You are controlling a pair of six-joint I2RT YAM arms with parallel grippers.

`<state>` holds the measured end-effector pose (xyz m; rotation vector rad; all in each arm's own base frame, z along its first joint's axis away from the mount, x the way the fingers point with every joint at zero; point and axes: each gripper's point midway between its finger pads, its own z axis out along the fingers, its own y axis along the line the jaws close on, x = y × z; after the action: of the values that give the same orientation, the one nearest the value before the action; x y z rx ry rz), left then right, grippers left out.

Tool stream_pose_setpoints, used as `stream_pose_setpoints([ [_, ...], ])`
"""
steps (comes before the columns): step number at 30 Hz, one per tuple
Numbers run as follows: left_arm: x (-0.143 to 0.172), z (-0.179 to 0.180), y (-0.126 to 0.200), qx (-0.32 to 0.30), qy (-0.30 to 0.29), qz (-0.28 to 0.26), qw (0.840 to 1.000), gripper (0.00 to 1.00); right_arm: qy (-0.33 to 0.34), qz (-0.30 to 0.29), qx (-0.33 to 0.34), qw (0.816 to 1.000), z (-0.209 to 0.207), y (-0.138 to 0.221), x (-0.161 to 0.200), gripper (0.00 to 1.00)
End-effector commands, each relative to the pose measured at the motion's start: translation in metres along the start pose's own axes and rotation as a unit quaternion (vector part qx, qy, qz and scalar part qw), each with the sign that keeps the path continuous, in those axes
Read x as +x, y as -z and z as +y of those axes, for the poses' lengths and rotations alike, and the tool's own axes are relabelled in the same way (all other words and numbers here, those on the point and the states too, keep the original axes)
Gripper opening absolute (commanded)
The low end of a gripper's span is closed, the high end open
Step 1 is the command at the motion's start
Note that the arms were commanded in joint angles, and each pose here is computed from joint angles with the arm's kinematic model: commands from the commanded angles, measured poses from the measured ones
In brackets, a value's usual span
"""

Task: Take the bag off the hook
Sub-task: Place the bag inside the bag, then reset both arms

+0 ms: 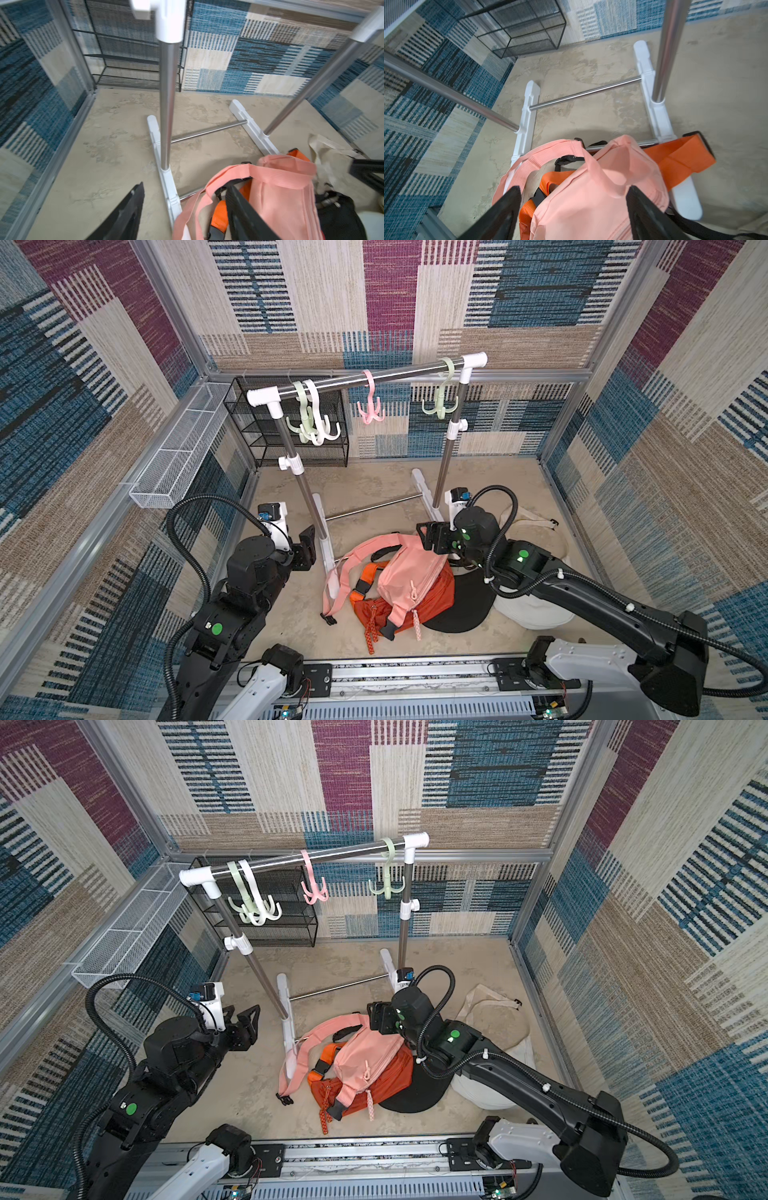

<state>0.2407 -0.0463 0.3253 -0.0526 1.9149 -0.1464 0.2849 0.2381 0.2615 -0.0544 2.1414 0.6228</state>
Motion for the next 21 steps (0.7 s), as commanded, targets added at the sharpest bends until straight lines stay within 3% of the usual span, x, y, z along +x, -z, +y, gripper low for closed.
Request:
stream_pose_setpoints([
  [1,0.001,0.029,-0.002,-0.087,0.013,-0.002,0.996,0.66,-0.004,-0.038,0.031,0.999,-0.023,0.013,-0.025,0.85],
  [7,0.011,0.058,-0.026,-0.173,0.031,-0.018,0.984,0.70,0.011,-0.118,0.123,0.985,-0.087,0.033,-0.084,0.89],
  [11,0.031,0.086,-0.054,-0.224,0.065,-0.011,0.972,0.71,0.006,-0.200,0.231,0.952,-0.173,0.050,-0.111,0.93],
  [17,0.079,0.116,-0.094,-0.261,0.120,0.019,0.958,0.69,0.010,-0.226,0.377,0.898,-0.278,0.049,-0.068,0.96],
  [21,0.104,0.130,-0.116,-0.275,0.117,0.016,0.954,0.69,0.027,-0.246,0.377,0.892,-0.299,0.043,-0.038,0.96],
])
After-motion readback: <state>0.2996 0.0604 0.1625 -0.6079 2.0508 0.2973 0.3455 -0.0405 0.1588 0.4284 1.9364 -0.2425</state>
